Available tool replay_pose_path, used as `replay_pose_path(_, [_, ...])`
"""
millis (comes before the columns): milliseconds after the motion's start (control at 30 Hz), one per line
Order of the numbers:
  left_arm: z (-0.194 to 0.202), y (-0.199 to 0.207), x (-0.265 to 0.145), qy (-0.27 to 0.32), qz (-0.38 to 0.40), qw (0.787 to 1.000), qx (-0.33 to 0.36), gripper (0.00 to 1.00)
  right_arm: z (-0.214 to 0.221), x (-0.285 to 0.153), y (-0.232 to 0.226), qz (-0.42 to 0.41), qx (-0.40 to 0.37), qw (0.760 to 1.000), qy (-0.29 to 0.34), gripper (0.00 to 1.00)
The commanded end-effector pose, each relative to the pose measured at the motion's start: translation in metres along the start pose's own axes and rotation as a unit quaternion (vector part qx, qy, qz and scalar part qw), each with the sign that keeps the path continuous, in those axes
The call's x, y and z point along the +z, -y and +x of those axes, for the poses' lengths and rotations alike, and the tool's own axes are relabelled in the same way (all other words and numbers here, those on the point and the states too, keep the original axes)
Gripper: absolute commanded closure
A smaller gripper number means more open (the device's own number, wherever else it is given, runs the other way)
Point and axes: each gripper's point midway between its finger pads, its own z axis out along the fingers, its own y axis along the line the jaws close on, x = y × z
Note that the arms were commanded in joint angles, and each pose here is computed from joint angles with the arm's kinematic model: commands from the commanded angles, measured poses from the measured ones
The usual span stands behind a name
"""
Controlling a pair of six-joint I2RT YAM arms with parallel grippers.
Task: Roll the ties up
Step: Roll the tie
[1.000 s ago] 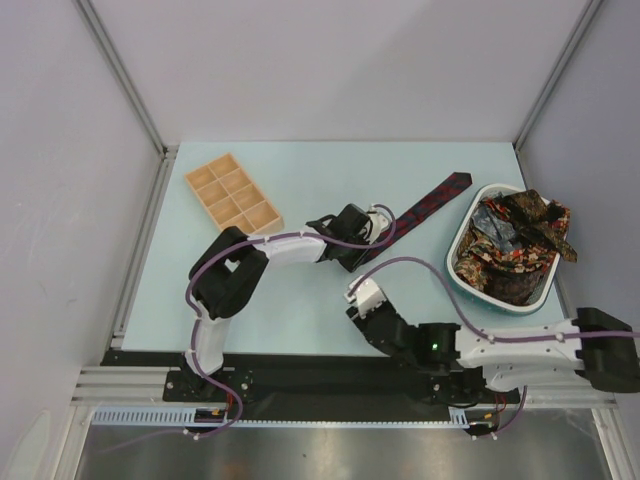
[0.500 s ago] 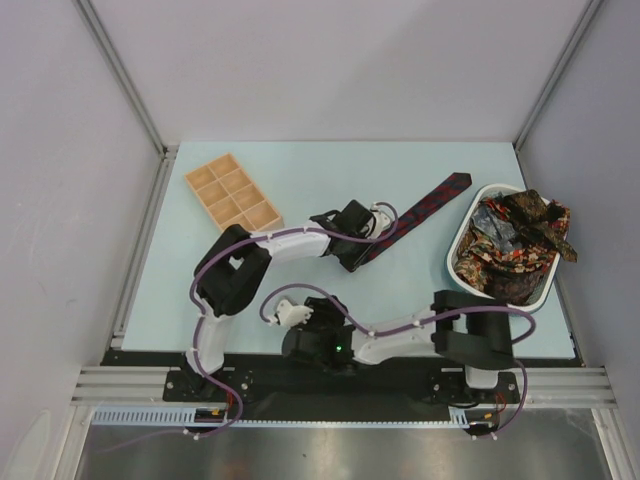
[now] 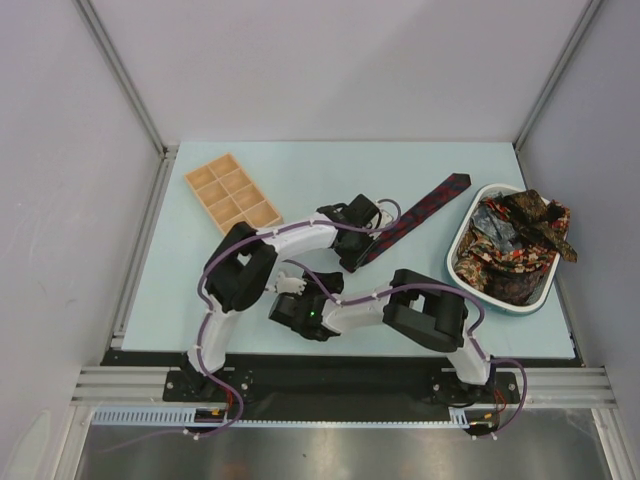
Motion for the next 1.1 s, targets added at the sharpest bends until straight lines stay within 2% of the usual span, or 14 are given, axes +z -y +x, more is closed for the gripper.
replay_pose_path(0, [0.062, 0.005, 0.001, -0.129, 0.010, 0.991, -0.023, 0.67, -0.008, 0.005, 0.012, 0.023, -0.016, 1.000, -0.005, 0.45])
replay_pose_path(600, [0.066, 0.006, -0.005, -0.149, 0.004, 0.988, -0.027, 0.67, 0.006, 0.029, 0.014, 0.040, -0.064, 0.996, -0.047, 0.39])
replay_pose_path(900, [0.069, 0.002, -0.005, -0.162, -0.021, 0.986, -0.021, 0.67, 0.031, 0.046, 0.007, 0.016, -0.066, 0.994, -0.089, 0.44])
replay_pose_path(1067, [0.068, -0.003, -0.007, -0.166, -0.040, 0.985, -0.016, 0.67, 0.050, 0.054, -0.003, 0.013, -0.080, 0.989, -0.125, 0.52])
